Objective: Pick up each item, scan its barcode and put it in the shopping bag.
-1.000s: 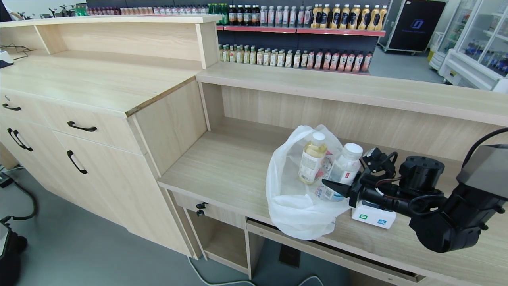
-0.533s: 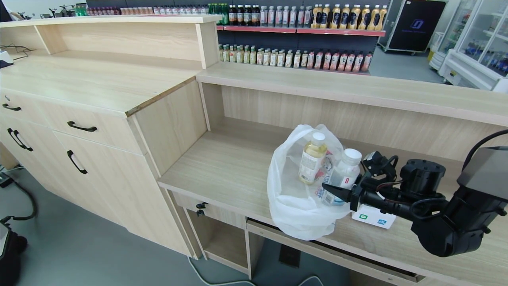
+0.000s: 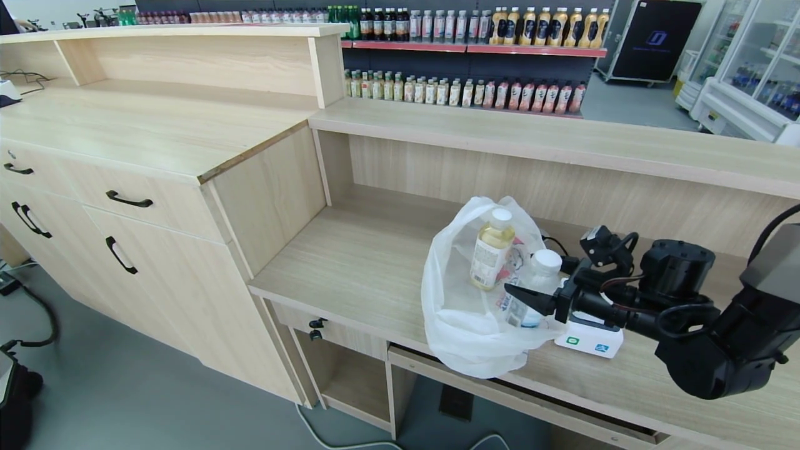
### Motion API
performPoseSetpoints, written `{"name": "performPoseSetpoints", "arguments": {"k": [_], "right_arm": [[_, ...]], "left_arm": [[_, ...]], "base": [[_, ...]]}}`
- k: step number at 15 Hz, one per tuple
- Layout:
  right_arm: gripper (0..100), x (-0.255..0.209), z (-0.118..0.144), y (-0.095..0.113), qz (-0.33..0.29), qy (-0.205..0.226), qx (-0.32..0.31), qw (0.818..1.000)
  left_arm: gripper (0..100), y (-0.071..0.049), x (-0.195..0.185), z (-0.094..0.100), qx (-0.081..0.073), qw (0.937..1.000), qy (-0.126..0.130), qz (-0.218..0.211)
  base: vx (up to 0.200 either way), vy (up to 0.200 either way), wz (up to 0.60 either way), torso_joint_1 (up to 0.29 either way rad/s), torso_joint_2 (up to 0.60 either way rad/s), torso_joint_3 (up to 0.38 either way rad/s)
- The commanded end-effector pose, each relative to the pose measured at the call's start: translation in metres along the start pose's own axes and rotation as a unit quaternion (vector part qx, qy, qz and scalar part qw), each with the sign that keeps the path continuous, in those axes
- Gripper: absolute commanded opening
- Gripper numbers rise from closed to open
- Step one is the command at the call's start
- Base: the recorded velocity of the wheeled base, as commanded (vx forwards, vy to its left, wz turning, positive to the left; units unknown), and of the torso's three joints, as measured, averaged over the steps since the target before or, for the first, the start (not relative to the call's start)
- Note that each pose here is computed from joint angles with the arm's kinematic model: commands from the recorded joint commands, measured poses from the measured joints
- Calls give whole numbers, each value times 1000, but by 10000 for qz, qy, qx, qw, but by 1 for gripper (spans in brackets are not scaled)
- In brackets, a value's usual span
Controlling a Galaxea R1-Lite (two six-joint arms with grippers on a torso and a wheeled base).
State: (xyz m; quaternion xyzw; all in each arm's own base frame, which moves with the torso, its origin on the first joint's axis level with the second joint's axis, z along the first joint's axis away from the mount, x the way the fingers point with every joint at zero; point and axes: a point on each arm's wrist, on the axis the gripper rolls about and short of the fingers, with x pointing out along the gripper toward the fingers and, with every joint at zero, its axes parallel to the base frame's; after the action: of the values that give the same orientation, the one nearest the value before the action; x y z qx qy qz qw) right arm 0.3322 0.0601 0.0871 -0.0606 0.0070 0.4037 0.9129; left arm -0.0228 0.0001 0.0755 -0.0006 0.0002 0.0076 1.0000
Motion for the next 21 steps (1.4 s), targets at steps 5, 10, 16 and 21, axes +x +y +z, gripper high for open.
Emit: {"name": "performPoseSetpoints", "arguments": {"k": [5,10,16,21], "right_arm": [[100,-33,64,3,-216,-220,-95,9995],[100,-94,109,3,-1483,-100,-205,9887],[100,-139,135,0,-2888,15,-1217,9496],[100,-153,157,4,-3932,45,-818,9158]], "left_arm": [[0,0,0,0,-1,10000,-2,1],[0,0,0,0,-1,10000,-2,1],[0,0,0,0,-1,10000,-2,1],[0,0,0,0,-1,10000,-2,1]], "base": [[0,0,0,0,0,0],[0,0,0,0,0,0],[0,0,-200,-2,0,1],[0,0,-600,1,0,3]]}}
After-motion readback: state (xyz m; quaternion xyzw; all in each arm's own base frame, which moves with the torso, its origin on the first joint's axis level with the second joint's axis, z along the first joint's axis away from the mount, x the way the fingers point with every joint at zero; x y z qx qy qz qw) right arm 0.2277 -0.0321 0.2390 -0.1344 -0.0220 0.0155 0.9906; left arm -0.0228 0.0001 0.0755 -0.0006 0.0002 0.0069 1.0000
